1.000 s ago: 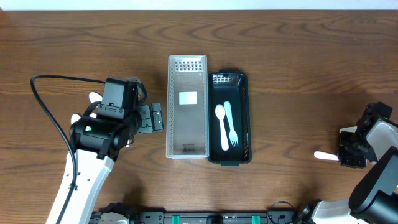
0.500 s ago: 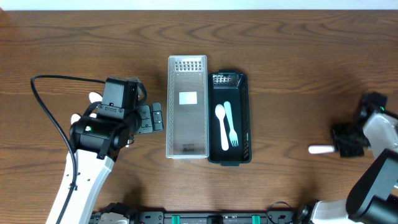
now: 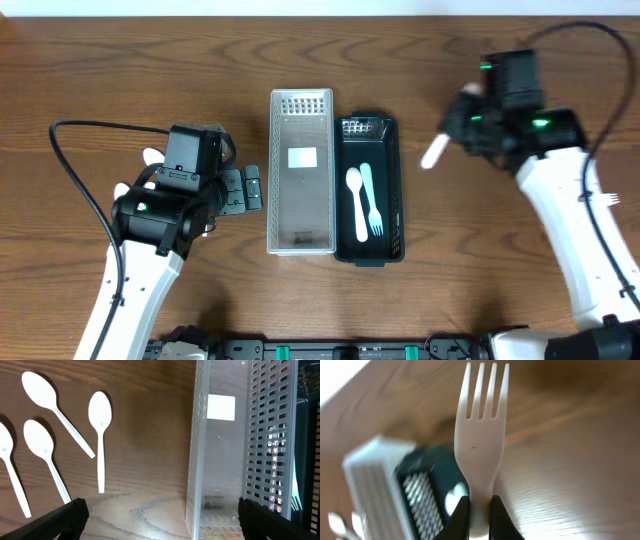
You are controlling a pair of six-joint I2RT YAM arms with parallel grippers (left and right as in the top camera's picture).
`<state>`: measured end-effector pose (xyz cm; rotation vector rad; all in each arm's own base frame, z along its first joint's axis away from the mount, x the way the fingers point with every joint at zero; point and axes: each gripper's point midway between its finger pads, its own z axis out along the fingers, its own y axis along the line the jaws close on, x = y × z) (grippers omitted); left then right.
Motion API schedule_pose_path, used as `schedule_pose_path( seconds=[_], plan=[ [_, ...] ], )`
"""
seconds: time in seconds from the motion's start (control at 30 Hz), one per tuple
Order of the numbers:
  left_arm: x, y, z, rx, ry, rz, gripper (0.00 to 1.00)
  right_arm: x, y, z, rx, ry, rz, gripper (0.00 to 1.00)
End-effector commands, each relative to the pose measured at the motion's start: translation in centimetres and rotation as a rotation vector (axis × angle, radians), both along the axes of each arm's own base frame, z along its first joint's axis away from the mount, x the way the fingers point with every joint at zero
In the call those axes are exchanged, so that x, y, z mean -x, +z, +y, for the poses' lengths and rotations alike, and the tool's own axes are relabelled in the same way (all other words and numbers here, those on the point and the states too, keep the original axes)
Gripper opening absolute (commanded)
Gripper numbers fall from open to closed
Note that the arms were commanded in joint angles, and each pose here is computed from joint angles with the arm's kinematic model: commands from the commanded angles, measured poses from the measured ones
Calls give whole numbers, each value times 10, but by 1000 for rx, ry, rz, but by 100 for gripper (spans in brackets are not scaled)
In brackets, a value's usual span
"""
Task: Pack container
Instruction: 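Carry the fork toward the dark green basket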
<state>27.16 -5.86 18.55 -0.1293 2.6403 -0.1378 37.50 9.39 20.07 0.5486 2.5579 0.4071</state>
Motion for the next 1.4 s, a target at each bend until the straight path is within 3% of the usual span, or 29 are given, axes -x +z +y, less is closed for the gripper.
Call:
schedule_pose_path(
  seconds=[0.0,0.23,0.8,0.87,0.97,1.07,1.23,1.37],
  plan=[
    [-2,5,3,-16,-4,-16,99,8,5,33,139,272,-59,1],
    [-2,5,3,-16,-4,-16,98,28,-42,74,240,530,60,1],
    [-2,5,3,-16,-4,-16,98,40,-141,93,308,649,314,1],
    [-2,5,3,-16,-4,-15,98,40,-144,93,314,664,318,7],
    [-2,5,3,-16,-4,-15,98,40,-145,93,318,674,315,34],
    [-2,5,3,-16,-4,-16,98,38,-145,94,316,674,309,48],
    [-2,5,3,-16,-4,-16,98,30,-136,98,311,671,278,47],
    [-2,5,3,-16,-4,-16,98,5,-92,107,287,619,187,44]
  ],
)
